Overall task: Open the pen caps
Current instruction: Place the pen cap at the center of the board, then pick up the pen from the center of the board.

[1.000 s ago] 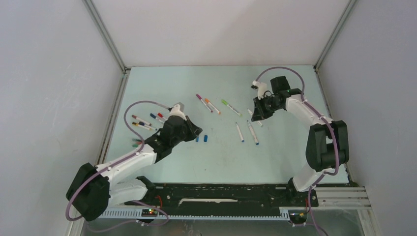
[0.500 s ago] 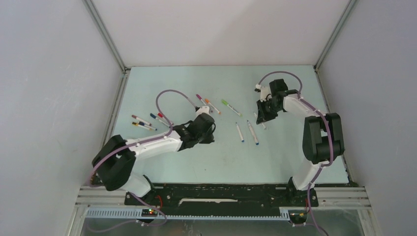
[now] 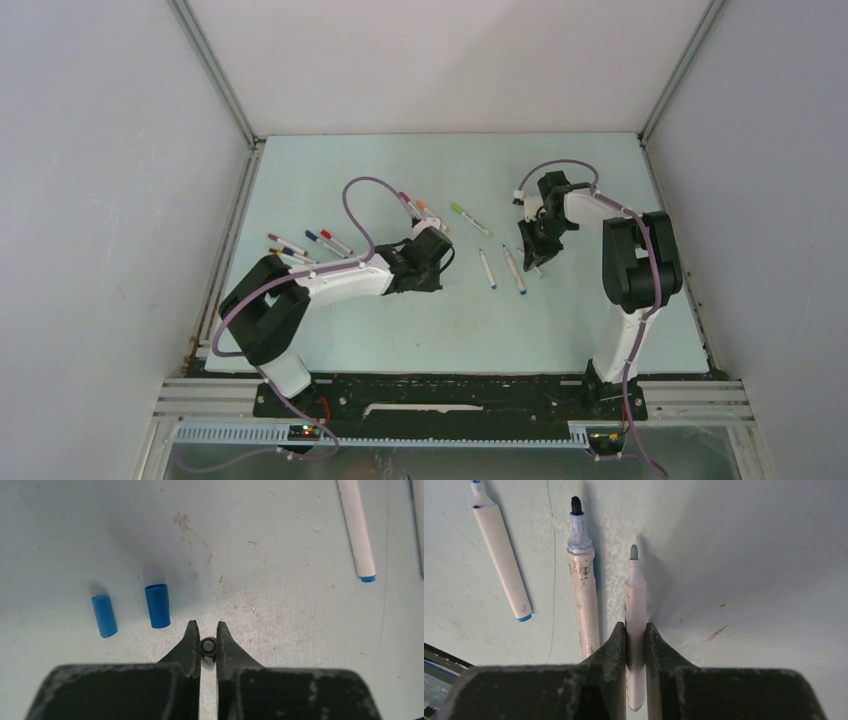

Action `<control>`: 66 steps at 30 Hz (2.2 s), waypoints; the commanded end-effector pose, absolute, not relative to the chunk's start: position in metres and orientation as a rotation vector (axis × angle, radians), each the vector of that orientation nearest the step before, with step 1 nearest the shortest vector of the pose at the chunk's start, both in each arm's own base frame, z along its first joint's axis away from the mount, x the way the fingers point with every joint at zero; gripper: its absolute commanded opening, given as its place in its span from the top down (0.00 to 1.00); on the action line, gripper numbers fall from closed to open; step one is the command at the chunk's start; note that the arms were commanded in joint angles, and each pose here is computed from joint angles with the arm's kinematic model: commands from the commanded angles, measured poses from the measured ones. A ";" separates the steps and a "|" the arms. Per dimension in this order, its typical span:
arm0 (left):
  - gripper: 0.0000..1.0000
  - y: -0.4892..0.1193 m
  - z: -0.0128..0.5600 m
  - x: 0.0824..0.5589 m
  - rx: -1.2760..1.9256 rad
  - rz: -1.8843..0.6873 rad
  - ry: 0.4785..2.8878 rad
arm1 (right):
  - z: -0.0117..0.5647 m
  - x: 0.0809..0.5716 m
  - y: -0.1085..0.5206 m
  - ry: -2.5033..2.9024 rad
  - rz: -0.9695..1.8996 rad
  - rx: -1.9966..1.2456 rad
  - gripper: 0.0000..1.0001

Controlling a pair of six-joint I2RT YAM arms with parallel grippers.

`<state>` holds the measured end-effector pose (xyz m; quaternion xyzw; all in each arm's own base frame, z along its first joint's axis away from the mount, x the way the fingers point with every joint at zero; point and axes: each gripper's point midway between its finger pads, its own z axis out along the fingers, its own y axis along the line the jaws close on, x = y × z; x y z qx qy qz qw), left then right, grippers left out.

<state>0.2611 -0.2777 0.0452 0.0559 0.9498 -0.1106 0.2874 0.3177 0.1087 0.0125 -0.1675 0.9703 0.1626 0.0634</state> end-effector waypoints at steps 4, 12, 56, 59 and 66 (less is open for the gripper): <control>0.92 -0.291 0.057 0.274 0.190 -0.282 2.518 | 0.009 0.323 0.105 2.958 0.435 -0.526 0.84; 0.88 -0.290 0.047 0.274 0.209 -0.233 2.558 | 0.008 0.322 0.104 2.966 0.426 -0.521 0.76; 0.22 -0.186 0.255 0.323 0.124 -0.352 2.081 | 0.138 0.344 0.151 2.372 0.544 -0.990 0.64; 0.06 -0.155 0.278 0.326 0.065 -0.362 2.016 | 0.171 0.349 0.161 2.242 0.533 -1.082 0.63; 0.00 -0.110 0.281 0.322 0.026 -0.263 1.910 | 0.264 0.379 0.195 1.874 0.611 -1.054 0.20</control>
